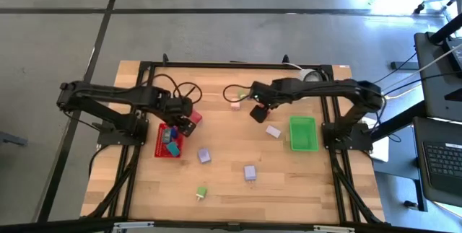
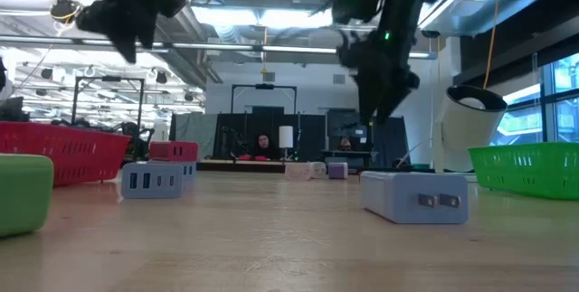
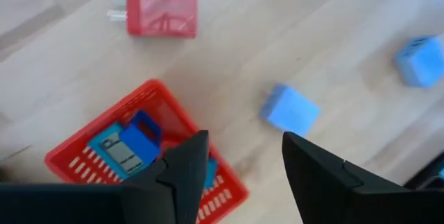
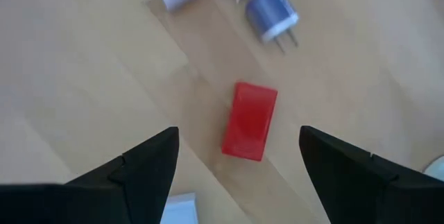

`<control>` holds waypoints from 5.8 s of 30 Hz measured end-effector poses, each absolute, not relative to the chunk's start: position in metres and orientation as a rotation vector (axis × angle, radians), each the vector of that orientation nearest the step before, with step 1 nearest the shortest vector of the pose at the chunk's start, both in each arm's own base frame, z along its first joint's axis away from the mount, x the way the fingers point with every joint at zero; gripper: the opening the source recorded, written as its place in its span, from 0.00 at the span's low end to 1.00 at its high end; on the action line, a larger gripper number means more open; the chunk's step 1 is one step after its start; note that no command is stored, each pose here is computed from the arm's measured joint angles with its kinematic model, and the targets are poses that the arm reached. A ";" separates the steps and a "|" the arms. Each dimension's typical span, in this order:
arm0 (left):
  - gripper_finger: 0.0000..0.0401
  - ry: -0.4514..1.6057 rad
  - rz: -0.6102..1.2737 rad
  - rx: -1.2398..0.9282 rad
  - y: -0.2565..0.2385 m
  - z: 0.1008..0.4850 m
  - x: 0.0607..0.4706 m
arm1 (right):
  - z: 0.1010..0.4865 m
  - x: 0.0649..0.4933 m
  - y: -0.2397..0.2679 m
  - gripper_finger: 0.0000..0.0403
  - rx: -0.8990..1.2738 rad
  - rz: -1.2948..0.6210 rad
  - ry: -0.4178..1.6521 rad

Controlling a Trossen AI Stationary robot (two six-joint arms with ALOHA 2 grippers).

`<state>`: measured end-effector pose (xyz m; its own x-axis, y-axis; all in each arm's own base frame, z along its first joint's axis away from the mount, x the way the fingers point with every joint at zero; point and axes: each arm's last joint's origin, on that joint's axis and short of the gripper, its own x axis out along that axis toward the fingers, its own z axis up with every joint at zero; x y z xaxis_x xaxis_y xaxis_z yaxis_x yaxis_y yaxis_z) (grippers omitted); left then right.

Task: Pick & Place Office items
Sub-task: Put the red digital timer into the orange basket

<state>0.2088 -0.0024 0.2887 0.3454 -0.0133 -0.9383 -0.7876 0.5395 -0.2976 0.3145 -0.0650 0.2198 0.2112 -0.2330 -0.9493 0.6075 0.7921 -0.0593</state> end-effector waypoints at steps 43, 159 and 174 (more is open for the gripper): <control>0.44 0.926 0.738 -0.791 0.004 0.310 0.213 | 0.137 0.331 -0.124 0.38 0.496 -0.548 1.385; 0.15 -0.291 0.763 0.663 0.016 0.388 0.332 | 0.422 0.303 -0.060 0.43 0.621 -0.065 -0.407; 0.15 -0.280 0.840 0.610 0.016 0.393 0.325 | 0.422 0.283 -0.080 0.83 0.569 0.034 -0.236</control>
